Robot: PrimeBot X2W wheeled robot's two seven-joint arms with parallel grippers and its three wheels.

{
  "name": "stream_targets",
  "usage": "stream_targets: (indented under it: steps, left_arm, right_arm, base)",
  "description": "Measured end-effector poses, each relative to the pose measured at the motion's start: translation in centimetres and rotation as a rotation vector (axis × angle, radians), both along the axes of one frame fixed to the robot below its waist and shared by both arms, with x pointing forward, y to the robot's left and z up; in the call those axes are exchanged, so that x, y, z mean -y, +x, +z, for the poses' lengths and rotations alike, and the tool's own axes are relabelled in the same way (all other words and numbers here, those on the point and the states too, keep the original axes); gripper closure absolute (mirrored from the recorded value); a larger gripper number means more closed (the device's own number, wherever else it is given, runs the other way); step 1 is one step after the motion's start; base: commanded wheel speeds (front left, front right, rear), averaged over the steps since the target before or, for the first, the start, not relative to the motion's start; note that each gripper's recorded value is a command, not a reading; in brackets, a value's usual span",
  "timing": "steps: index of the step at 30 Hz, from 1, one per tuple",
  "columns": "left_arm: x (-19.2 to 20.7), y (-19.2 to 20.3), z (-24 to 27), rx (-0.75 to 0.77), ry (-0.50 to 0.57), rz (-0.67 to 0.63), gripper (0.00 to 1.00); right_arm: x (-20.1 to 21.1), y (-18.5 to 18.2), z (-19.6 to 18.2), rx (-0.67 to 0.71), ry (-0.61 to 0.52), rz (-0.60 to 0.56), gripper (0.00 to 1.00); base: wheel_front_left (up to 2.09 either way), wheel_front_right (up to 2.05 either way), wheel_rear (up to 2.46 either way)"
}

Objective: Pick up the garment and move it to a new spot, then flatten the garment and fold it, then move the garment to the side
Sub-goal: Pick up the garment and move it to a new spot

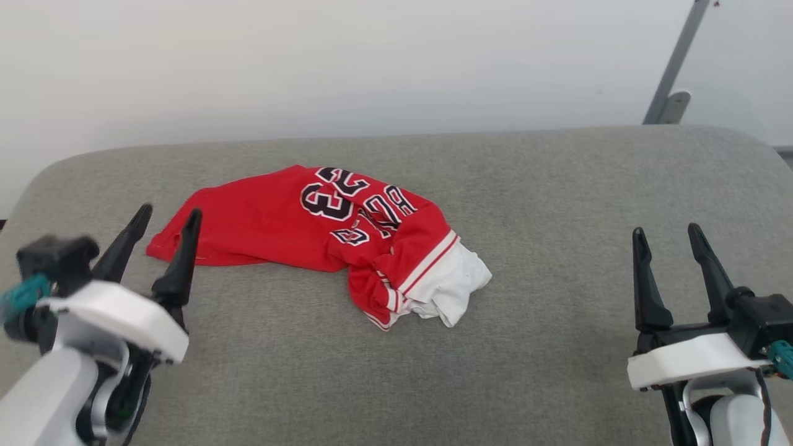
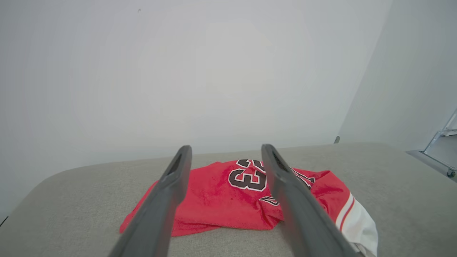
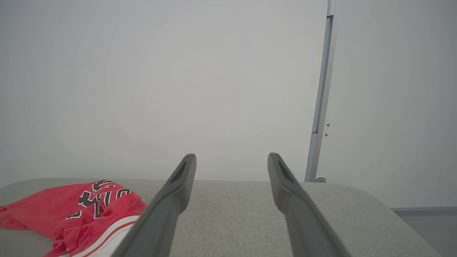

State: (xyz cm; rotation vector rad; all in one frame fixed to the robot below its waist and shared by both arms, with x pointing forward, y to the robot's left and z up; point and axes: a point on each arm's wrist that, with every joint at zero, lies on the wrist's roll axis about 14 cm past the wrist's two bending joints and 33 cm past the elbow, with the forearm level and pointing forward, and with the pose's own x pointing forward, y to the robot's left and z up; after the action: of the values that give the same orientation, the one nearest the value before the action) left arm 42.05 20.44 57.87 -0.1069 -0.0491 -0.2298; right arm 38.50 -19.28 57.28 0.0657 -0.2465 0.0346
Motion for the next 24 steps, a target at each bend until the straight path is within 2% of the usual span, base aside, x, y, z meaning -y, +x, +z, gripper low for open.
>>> stream_targets:
  steps: [10, 24]
  left_arm:
    - [-3.0, -4.9, -2.2, 0.009, -0.036, 0.140, 0.00]
    - [-6.3, -9.6, -5.1, 0.019, -0.062, 0.329, 0.00]
  right_arm:
    - [-1.6, 0.3, -0.5, -0.016, 0.007, 0.046, 0.00]
    - [-3.1, 1.0, -0.9, -0.026, 0.012, 0.091, 0.00]
  base:
    - [0.00, 0.00, 0.00]
    - [0.00, 0.00, 0.00]
